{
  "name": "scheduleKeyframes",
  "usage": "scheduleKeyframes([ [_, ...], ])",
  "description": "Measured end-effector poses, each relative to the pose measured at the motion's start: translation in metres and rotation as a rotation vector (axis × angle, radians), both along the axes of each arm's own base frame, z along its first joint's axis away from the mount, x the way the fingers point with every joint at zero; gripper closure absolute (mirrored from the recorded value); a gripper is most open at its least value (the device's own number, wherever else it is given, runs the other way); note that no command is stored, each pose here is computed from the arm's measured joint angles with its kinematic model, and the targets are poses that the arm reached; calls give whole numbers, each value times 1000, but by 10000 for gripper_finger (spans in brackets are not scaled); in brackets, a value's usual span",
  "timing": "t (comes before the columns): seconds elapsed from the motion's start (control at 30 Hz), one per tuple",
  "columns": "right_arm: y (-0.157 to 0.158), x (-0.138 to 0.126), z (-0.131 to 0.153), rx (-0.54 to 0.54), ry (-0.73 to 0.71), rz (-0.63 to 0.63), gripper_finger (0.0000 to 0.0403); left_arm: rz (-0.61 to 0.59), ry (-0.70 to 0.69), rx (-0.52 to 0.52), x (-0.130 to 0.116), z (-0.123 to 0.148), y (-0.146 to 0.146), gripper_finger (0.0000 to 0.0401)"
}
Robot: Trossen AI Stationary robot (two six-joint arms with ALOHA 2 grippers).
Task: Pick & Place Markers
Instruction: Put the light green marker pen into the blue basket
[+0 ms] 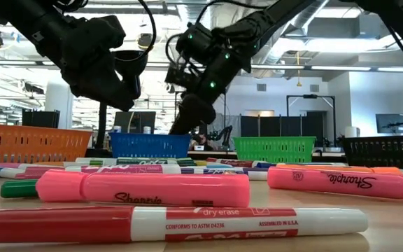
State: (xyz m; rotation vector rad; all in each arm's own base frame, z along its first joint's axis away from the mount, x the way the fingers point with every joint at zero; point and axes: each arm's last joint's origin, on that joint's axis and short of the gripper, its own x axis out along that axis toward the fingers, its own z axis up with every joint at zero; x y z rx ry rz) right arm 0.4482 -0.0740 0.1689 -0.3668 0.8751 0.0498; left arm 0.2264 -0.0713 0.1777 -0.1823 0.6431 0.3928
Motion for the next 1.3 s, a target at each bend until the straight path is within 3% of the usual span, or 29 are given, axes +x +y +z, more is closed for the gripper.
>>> scheduleKeyframes([
  [0.27, 23, -7, 66, -15, -17, 34, 227, -161, 60, -95, -1, -4, -10, 277],
  [0.43, 36, -44, 124, -111, -5, 6, 240, -202, 110, -86, 0, -17, -21, 277],
  [0.5, 38, -64, 144, -80, 10, 5, 245, -211, 139, -77, 0, -23, -24, 277],
  [0.57, 39, -84, 159, 20, -20, 51, 250, -217, 159, -70, 1, -29, -26, 277],
  [0.63, 39, -99, 158, 191, -69, 156, 256, -211, 182, -62, 2, -34, -26, 277],
  [0.7, 41, -110, 139, 364, -112, 270, 261, -201, 196, -54, 5, -40, -25, 277],
  [0.8, 47, -120, 95, 477, -158, 287, 268, -193, 229, -43, 6, -49, -24, 277],
  [1.0, 56, -131, 52, 340, -220, 130, 269, -181, 238, -29, 10, -56, -25, 277],
  [1.1, 59, -128, 50, 266, -241, 73, 269, -188, 274, -28, 7, -60, -24, 280],
  [1.3, 60, -127, 48, 267, -240, 79, 270, -190, 261, -34, 8, -59, -25, 299],
])
